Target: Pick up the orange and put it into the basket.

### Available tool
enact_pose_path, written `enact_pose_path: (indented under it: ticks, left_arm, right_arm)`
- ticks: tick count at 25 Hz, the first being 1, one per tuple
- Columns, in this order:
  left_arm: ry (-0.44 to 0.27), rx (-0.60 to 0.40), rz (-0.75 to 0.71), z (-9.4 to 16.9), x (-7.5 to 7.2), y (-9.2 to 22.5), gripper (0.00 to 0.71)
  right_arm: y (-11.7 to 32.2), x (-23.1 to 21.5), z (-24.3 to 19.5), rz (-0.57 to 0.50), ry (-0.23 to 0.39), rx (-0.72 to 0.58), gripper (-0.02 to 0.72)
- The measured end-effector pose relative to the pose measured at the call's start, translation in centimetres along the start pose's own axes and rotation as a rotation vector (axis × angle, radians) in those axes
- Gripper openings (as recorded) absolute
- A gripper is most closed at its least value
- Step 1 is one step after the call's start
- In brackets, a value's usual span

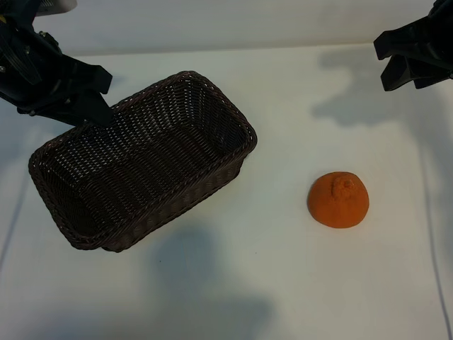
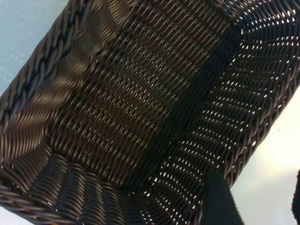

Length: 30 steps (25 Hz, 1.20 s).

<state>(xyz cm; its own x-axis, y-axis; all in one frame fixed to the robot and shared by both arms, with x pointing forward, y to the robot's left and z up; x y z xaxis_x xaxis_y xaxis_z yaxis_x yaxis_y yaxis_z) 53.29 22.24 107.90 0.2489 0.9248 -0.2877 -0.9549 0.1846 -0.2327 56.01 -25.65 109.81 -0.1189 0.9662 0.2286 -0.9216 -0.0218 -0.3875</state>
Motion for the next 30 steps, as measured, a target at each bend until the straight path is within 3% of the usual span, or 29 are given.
enact_pose_path:
  ticks: [24,30]
  left_arm:
    - [0.0,-0.002,0.0,0.0,0.0,-0.02,0.423]
    - [-0.015,-0.042,-0.002,0.01,0.15,-0.43,0.423]
  right_arm:
    - [0.0,0.0,0.0,0.0,0.0,0.0,0.422]
    - [0.0,0.0,0.0,0.0,0.0,0.0,0.422]
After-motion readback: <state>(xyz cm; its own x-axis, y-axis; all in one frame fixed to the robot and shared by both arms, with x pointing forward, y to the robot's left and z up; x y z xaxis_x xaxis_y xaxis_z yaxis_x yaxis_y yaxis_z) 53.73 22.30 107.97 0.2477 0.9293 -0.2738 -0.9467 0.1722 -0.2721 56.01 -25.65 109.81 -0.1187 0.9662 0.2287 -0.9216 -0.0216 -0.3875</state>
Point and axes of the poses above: a point on each arm's last joint axis where the gripper is mounted, z pointing back along that axis away from the gripper, x along the wrist's bending axis when the last joint is at zero, y = z × x, the point moved 1 cm from there along -z, pointing out along that axis toward the gripper, and after that the axes turned 1 degree about z, right-handed, at the moved point
